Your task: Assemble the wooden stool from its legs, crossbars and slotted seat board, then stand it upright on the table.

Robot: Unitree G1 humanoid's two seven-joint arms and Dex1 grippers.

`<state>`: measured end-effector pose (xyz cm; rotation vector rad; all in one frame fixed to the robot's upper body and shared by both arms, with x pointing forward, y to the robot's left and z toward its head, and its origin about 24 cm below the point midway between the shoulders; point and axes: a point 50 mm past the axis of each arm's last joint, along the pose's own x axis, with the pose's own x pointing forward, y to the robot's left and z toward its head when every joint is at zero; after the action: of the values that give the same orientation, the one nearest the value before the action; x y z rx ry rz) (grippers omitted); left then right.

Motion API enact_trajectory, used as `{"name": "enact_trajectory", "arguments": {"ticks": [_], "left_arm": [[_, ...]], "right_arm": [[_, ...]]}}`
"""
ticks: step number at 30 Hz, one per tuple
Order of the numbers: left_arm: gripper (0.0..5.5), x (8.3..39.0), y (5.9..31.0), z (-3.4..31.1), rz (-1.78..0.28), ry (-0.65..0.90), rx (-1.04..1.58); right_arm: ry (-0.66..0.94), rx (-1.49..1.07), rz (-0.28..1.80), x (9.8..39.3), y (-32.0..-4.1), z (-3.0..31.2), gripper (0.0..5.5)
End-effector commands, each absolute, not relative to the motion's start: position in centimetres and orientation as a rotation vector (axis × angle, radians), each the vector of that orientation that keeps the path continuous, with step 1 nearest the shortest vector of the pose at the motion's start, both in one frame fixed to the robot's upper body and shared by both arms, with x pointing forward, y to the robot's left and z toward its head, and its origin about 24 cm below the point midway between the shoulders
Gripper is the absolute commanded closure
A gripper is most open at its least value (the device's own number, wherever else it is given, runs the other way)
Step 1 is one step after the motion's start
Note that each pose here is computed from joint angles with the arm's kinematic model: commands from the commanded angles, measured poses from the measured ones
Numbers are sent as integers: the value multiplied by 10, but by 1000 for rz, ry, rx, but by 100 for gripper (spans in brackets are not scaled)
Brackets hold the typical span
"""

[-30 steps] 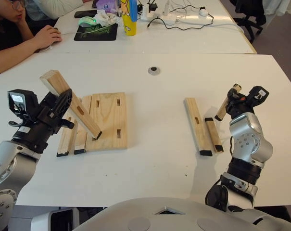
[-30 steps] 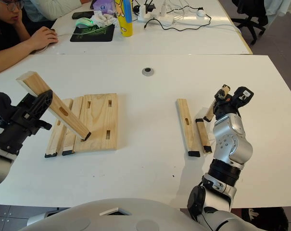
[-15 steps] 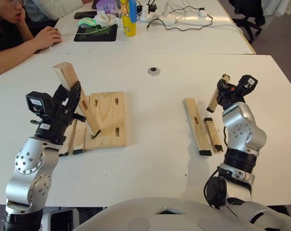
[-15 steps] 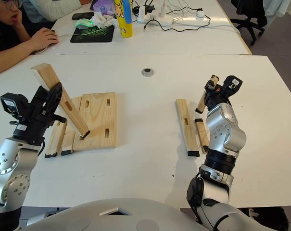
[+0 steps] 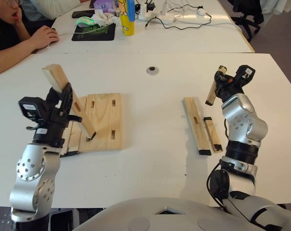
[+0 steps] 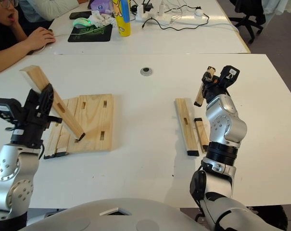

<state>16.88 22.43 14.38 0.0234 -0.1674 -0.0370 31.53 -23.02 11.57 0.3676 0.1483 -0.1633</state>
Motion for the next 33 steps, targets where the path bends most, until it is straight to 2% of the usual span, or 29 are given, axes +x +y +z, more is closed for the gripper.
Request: {"name": "enact_trajectory", "arguments": {"ticks": [1, 8, 14, 18, 25, 33], "left_arm": [[446, 143, 233, 114, 30, 49, 70], [446, 160, 227, 147, 3, -101, 30], [446, 163, 236, 159, 13, -103, 57], [446, 162, 233, 172, 1, -134, 43], [446, 163, 228, 151, 19, -68, 22], [446, 167, 231, 153, 55, -114, 37]], "right_arm": [[133, 369, -173, 314, -235, 119, 420], [125, 375, -208, 305, -240, 117, 420], [118, 375, -234, 301, -246, 116, 420], [117, 374, -242, 299, -247, 116, 420], [116, 377, -243, 299, -247, 115, 420], [119, 367, -219, 303, -245, 118, 420]]}}
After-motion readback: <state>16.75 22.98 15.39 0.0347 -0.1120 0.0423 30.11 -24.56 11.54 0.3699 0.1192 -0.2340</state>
